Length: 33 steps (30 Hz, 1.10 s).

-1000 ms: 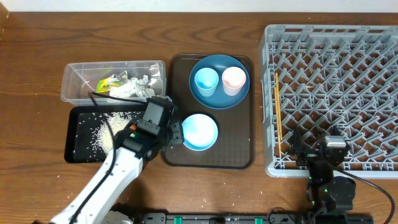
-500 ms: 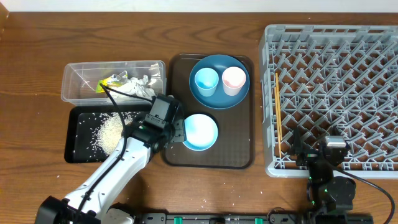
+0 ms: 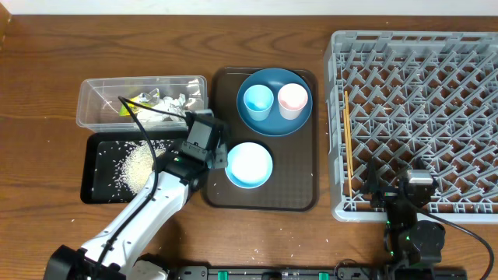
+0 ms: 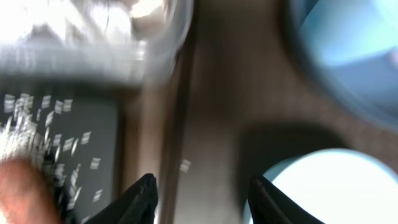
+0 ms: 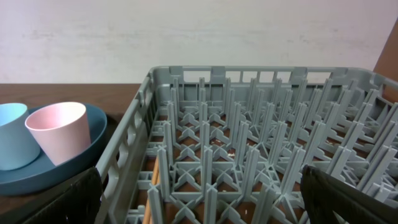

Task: Sort waste into correct bins and load items into the dishwasher rack
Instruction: 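Move the left gripper right over the blue cup on the blue plate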

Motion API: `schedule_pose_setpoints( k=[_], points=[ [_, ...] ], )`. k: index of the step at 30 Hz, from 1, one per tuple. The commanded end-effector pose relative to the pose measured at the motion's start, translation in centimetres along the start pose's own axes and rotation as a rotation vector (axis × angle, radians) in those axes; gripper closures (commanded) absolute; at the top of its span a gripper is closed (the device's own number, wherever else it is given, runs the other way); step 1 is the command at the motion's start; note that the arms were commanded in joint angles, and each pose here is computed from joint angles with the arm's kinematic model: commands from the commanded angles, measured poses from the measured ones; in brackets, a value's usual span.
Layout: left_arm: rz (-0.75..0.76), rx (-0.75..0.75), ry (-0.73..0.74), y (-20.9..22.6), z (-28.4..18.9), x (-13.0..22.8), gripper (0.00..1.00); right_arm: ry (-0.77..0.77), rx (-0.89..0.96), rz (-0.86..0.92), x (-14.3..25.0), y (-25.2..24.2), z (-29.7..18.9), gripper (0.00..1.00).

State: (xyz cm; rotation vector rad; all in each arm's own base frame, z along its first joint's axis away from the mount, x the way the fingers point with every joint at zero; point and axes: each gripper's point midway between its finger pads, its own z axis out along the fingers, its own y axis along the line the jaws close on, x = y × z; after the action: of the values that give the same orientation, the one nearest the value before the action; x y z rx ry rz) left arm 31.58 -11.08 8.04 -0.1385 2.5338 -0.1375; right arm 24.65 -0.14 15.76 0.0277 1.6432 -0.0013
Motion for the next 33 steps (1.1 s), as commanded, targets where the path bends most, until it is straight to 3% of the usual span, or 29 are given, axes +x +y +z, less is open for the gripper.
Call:
schedule_pose_setpoints(
  k=[1,5,9,33],
  points=[
    [-0.006,0.029,-0.115,-0.9,-1.0,-3.1,0.57,0.002,0.005,0.013,0.1,-0.1,0.0,0.01],
    [-0.012,0.044,-0.147,-1.3,-1.0,-3.9,0.7,0.002,0.005,0.013,0.1,-0.1,0.0,0.01],
    [-0.003,0.022,-0.101,-0.9,-0.2,-2.7,0.94,0.002,0.005,0.013,0.1,-0.1,0.0,0.01],
    [0.017,0.073,-0.13,-1.9,-0.3,-3.4,0.93,0.002,0.005,0.013,0.1,-0.1,0.0,0.01]
  ],
)
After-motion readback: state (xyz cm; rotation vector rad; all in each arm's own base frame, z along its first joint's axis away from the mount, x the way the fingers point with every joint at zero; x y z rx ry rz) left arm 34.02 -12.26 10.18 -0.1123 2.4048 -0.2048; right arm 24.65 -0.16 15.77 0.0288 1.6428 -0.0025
